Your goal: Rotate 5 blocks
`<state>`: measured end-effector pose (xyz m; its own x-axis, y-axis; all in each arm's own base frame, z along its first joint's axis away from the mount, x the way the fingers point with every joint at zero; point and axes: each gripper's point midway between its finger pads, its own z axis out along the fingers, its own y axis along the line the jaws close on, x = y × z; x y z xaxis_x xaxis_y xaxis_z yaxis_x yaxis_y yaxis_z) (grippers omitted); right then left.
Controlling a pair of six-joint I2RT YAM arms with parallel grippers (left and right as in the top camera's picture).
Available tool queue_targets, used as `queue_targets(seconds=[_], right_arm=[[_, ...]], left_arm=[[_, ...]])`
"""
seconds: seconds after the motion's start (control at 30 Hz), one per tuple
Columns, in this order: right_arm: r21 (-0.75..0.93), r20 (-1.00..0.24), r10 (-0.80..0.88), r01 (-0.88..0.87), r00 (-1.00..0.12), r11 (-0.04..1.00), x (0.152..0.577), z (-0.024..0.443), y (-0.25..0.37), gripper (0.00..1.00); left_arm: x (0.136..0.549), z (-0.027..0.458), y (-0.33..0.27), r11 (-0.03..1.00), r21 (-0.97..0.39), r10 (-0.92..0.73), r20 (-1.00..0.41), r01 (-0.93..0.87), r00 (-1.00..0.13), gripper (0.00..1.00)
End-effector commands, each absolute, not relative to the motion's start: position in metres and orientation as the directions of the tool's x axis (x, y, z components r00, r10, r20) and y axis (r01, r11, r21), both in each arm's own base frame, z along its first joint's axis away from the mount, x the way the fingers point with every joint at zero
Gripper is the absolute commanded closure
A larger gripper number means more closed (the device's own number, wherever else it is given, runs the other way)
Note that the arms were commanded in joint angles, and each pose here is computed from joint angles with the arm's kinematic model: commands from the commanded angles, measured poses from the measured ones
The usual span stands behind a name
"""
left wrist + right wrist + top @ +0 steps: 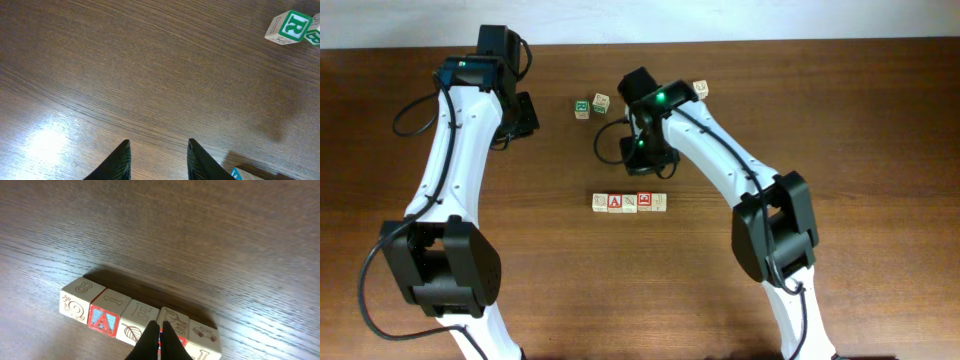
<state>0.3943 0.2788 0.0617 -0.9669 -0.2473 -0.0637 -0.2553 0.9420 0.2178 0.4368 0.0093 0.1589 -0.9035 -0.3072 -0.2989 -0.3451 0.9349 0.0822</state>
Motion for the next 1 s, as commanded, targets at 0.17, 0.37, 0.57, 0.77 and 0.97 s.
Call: queue_targets(seconds=[0.17, 0.37, 0.57, 0.77, 0.97], right_arm=[[0.125, -0.023, -0.187, -0.188, -0.982, 0.974, 0.390, 0.040, 0.272, 0.95], [0.115, 0.032, -0.171, -0.167, -0.985, 0.979, 0.378, 0.022, 0.267, 0.96], [0.110, 0.047, -0.172, -0.166, -0.984, 0.980, 0.374, 0.018, 0.265, 0.96], [0.102, 0.073, -0.183, -0.175, -0.981, 0.979, 0.365, 0.019, 0.266, 0.96], [0.103, 0.072, -0.183, -0.175, -0.981, 0.979, 0.365, 0.019, 0.266, 0.96]], left_arm=[[0.438, 0.162, 0.012, 0.933, 0.093, -0.306, -0.308, -0.348, -0.901, 0.61], [0.437, 0.161, 0.011, 0.933, 0.093, -0.306, -0.303, -0.347, -0.902, 0.60], [0.436, 0.161, 0.011, 0.933, 0.093, -0.306, -0.300, -0.347, -0.904, 0.59], [0.434, 0.161, 0.011, 0.933, 0.095, -0.306, -0.294, -0.346, -0.906, 0.57], [0.434, 0.161, 0.011, 0.933, 0.095, -0.306, -0.294, -0.346, -0.906, 0.57]])
